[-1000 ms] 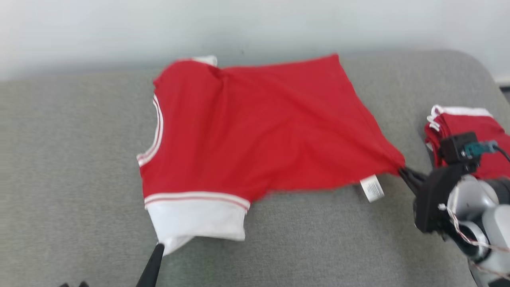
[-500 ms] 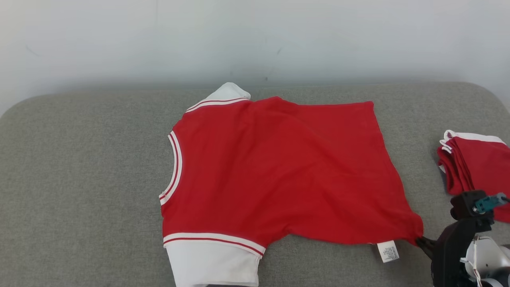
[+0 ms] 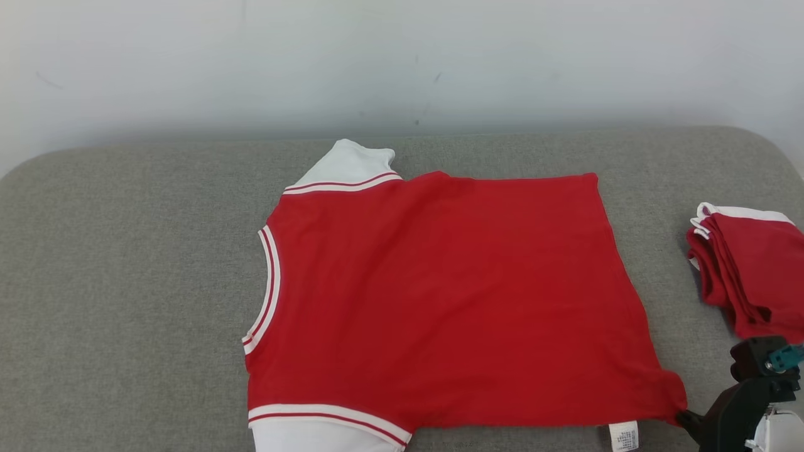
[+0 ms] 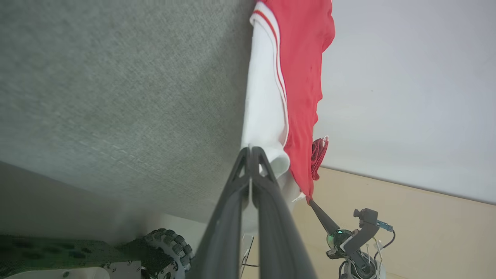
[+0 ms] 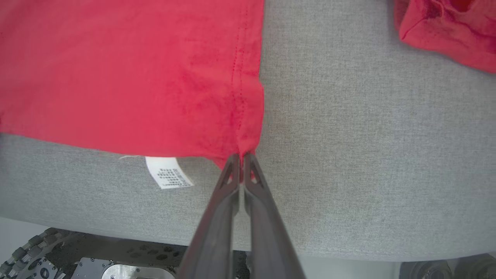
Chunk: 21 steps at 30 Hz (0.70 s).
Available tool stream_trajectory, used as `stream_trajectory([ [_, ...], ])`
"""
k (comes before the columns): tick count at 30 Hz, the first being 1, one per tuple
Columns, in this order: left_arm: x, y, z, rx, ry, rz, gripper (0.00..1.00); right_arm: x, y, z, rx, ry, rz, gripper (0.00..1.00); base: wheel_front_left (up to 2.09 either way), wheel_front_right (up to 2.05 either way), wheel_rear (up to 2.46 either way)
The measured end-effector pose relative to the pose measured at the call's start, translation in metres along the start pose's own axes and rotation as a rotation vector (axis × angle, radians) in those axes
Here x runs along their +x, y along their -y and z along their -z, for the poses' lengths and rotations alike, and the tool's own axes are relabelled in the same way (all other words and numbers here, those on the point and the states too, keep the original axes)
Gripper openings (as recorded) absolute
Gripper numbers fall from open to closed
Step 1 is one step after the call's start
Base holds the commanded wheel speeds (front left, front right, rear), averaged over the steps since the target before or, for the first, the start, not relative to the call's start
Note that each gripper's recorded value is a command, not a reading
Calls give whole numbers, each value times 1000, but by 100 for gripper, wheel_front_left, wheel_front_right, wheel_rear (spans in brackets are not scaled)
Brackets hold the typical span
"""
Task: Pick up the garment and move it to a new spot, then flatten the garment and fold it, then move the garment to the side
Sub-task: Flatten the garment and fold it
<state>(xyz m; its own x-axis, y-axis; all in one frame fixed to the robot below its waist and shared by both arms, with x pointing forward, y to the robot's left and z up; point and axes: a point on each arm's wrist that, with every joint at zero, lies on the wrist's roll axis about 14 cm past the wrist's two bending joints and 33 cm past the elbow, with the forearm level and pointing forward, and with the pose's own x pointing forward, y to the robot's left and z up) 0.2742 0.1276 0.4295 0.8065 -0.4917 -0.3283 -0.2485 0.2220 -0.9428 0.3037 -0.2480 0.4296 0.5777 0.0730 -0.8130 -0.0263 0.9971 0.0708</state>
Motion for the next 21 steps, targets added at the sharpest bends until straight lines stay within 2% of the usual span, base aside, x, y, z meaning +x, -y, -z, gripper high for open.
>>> stream_trajectory([
  [6, -9, -11, -6, 10, 9, -51, 0, -2, 12, 11, 8, -24, 43, 0, 0, 0, 0],
  [8, -9, -5, -7, 8, 15, -30, 0, -2, 9, 9, 18, -9, 31, 0, 0, 0, 0],
  [12, -7, 15, -14, 46, 46, 35, 0, -4, 3, 7, 16, 13, 9, 0, 0, 0, 0],
  [18, 8, 80, -34, 182, 131, 234, 0, -5, -6, -21, 1, 141, -19, 0, 0, 0, 0],
  [21, 15, 96, -36, 227, 142, 282, 0, -4, -8, -30, -10, 178, -22, 0, 0, 0, 0],
])
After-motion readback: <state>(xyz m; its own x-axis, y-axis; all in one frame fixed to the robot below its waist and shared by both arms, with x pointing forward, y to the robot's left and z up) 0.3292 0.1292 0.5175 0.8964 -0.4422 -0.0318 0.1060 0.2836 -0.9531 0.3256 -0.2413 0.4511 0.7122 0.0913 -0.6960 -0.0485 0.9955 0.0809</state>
